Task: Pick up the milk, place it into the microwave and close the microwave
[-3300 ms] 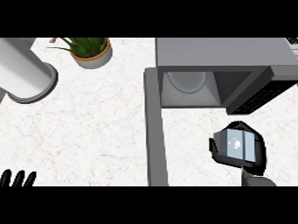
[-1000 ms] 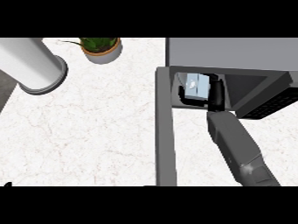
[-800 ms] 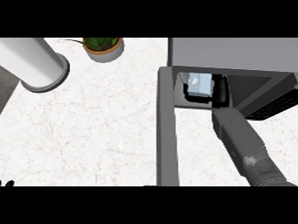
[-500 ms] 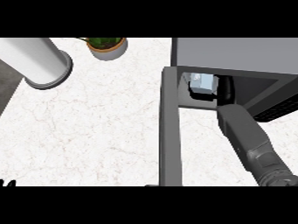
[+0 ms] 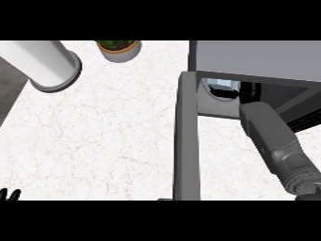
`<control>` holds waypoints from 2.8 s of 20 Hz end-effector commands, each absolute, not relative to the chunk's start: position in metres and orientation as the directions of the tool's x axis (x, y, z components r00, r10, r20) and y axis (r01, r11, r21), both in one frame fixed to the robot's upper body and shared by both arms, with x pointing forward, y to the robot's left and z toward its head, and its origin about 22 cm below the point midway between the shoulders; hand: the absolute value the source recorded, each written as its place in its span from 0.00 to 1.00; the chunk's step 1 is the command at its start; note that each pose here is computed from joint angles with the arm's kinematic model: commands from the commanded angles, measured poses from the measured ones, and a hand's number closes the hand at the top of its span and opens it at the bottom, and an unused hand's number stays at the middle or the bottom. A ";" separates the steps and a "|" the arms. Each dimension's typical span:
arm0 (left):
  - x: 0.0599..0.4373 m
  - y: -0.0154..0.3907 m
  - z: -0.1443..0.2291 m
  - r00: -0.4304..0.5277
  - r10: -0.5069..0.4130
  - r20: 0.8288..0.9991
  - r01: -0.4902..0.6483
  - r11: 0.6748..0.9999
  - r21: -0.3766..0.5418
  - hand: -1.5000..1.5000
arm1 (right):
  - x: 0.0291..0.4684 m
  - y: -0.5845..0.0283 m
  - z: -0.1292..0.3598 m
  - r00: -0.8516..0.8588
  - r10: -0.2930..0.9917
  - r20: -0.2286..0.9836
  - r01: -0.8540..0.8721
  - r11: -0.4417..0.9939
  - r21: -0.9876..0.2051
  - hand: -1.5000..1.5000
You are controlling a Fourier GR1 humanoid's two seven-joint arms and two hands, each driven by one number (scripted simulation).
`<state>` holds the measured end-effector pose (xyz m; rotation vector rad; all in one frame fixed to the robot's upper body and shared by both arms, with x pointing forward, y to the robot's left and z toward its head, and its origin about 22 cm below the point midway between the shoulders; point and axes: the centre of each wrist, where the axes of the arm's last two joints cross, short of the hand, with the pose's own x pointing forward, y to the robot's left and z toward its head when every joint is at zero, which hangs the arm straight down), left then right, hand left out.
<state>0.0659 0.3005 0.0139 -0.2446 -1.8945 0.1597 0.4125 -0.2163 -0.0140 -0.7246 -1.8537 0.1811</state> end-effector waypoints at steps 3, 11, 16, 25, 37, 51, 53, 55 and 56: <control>0.071 0.302 0.012 -0.318 0.241 0.917 0.094 0.970 -0.222 0.00 | 0.428 -0.219 0.014 -0.302 0.554 0.776 0.482 0.791 -0.377 1.00; 0.084 0.300 0.012 -0.317 0.249 0.915 0.113 0.968 -0.225 0.00 | 0.429 -0.215 0.014 -0.203 0.711 0.673 0.636 0.618 -0.461 1.00; 0.081 0.306 0.006 -0.307 0.250 0.918 0.110 0.968 -0.227 0.00 | 0.431 -0.225 0.019 -0.184 0.722 0.667 0.660 0.594 -0.460 1.00; 0.092 0.302 0.012 -0.320 0.233 0.918 0.157 0.969 -0.191 0.00 | 0.382 -0.281 -0.046 0.321 0.804 0.501 0.644 0.203 -0.738 0.00; 0.099 0.297 0.010 -0.322 0.227 0.919 0.150 0.971 -0.187 0.00 | 0.415 -0.198 -0.013 -0.089 0.831 0.549 0.408 0.534 -0.741 0.00; 0.098 0.302 0.002 -0.320 0.226 0.920 0.146 0.971 -0.188 0.00 | 0.411 -0.163 -0.018 -0.214 0.563 0.798 0.277 0.818 -0.503 0.00; 0.090 0.306 0.003 -0.317 0.230 0.920 0.147 0.970 -0.192 0.00 | 0.408 -0.175 -0.024 -0.239 0.504 0.830 0.253 0.857 -0.449 0.00; 0.091 0.308 -0.001 -0.309 0.234 0.922 0.152 0.969 -0.195 0.00 | 0.404 -0.170 -0.029 -0.240 0.440 0.865 0.238 0.891 -0.387 0.00; 0.091 0.314 0.009 -0.334 0.210 0.919 0.127 0.976 -0.177 0.00 | 0.396 -0.162 -0.039 -0.247 0.408 0.879 0.222 0.907 -0.359 0.00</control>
